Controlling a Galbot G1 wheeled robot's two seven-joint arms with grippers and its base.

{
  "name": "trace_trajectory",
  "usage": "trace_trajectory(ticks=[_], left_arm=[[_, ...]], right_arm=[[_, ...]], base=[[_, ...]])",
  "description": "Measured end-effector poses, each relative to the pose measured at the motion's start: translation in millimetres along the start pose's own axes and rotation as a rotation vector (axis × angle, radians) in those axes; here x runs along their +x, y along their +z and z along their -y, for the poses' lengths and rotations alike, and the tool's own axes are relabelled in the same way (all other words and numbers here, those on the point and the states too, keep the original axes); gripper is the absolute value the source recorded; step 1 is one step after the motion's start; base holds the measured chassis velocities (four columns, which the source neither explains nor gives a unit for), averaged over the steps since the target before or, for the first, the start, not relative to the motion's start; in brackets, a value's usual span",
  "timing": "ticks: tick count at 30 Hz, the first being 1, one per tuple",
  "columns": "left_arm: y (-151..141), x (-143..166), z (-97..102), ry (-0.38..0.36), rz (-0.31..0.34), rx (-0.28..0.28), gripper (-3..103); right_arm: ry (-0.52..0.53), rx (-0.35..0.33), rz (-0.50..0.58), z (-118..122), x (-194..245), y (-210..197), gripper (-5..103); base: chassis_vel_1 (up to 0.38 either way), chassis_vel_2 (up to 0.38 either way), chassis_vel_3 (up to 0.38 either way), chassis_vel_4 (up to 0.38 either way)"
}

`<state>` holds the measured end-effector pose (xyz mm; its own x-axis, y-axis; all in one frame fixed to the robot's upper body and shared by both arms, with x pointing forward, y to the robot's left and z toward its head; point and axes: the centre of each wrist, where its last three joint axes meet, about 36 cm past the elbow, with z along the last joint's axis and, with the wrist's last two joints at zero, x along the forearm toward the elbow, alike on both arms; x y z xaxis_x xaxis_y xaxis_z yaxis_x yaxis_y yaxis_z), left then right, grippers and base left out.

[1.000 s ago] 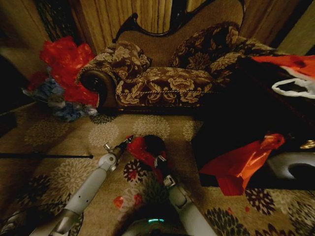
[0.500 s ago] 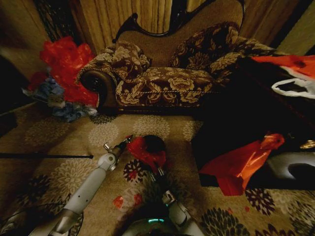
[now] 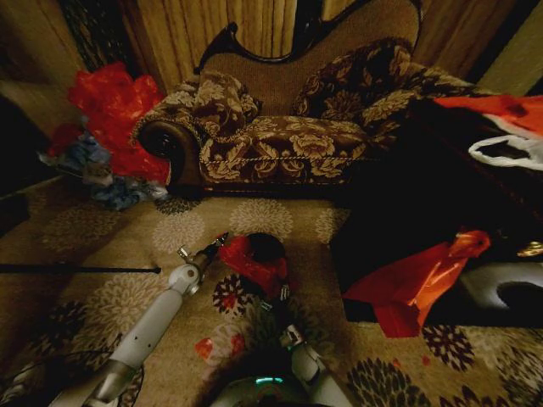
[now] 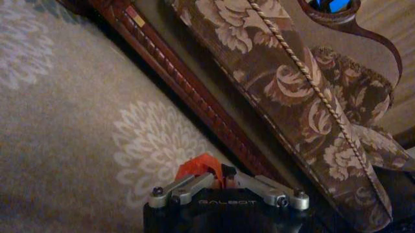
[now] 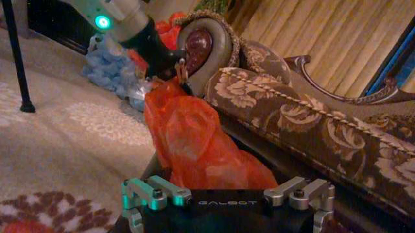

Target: Place a garbage bag over the trash bin.

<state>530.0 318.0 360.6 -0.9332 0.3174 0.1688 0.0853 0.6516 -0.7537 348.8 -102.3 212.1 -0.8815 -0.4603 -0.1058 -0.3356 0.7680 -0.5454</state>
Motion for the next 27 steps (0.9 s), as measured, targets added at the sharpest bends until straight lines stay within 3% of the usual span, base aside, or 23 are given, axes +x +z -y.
trace_trajectory(ticks=[3,13,19,27], left_arm=[[0.7,-1.0,0.3,0.001,-0.001,0.001,0],[1.1,-1.5,1.2,0.003,-0.004,0.000,0],[1.4,-0.8,2.0,0.004,-0.005,0.000,0],[2.0,0.8,0.9,0.002,-0.007,-0.001,0]], right_arm=[[0.004,-0.002,0.011,2.2,-0.2,-1.8,102],[0.005,0.018,-0.009,3.6,12.1,12.1,94],[0.026,0.042,-0.047,6.6,10.5,22.3,99],[0.112,0.035,-0.020,11.2,-1.6,12.2,99]], base=[[0.000,0.000,0.000,0.000],[0.000,0.000,0.000,0.000],[0.000,0.000,0.000,0.000],[0.000,0.000,0.000,0.000]])
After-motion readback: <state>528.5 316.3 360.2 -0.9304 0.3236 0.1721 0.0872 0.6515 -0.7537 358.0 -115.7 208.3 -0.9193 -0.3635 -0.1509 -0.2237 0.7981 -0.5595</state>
